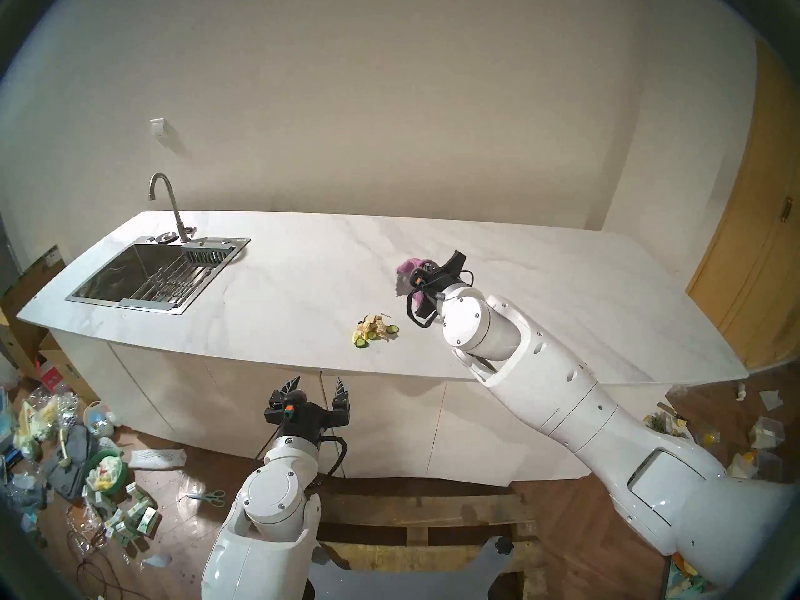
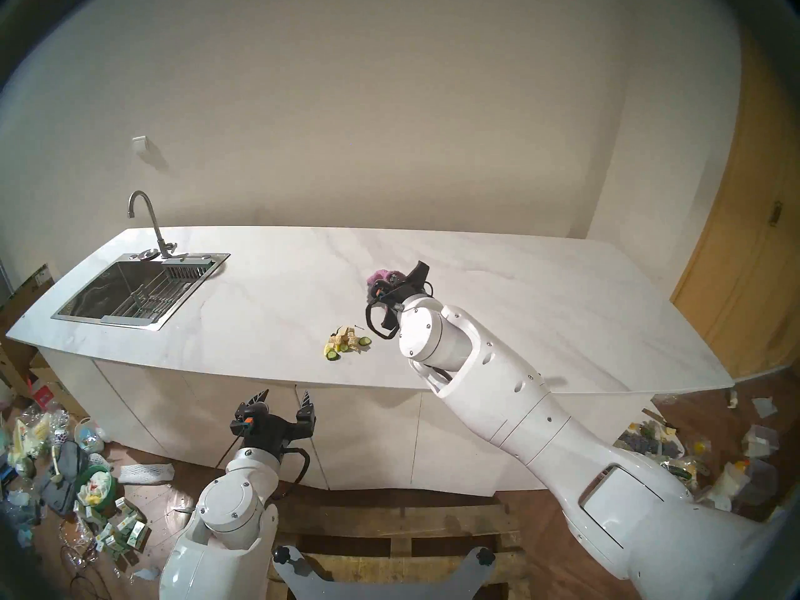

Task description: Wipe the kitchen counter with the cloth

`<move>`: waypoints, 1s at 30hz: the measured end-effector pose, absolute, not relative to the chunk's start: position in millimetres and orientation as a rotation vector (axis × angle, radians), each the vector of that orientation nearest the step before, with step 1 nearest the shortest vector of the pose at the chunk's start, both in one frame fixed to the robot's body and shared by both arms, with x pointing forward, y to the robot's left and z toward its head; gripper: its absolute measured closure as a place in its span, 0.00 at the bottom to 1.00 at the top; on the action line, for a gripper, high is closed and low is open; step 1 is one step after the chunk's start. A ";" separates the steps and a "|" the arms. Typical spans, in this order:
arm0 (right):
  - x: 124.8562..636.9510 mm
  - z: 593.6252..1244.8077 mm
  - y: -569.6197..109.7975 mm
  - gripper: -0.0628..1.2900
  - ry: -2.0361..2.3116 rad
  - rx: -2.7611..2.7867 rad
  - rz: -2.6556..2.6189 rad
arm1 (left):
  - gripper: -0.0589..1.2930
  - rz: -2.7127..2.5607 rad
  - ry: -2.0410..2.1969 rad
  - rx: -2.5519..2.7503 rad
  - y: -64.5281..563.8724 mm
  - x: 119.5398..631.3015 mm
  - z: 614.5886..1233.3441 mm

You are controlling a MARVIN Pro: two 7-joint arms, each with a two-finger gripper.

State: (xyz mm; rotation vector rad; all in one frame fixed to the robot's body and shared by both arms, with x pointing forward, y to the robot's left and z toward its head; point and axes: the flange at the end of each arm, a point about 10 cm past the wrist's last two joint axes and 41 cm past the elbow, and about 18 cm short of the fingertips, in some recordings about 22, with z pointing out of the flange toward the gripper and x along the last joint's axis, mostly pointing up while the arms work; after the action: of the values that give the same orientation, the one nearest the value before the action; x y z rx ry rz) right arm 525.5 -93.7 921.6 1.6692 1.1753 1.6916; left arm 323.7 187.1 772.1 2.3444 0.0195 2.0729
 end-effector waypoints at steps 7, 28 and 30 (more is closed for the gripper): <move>546.7 907.6 -143.6 0.97 1.018 1.740 1.619 | 0.03 2.073 0.020 2.345 187.1 323.7 772.0; 569.6 864.6 -229.9 0.97 0.929 1.884 1.368 | 0.03 2.073 0.020 2.344 187.1 323.7 772.1; 570.0 860.7 -231.5 0.88 0.944 1.921 1.350 | 0.03 2.073 0.020 2.344 187.1 323.7 772.1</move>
State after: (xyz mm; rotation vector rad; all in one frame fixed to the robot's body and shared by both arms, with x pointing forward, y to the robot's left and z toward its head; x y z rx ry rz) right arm 570.0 -231.5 860.7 1.9210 0.9444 1.3502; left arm 323.7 187.1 772.1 2.3441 0.0197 2.0729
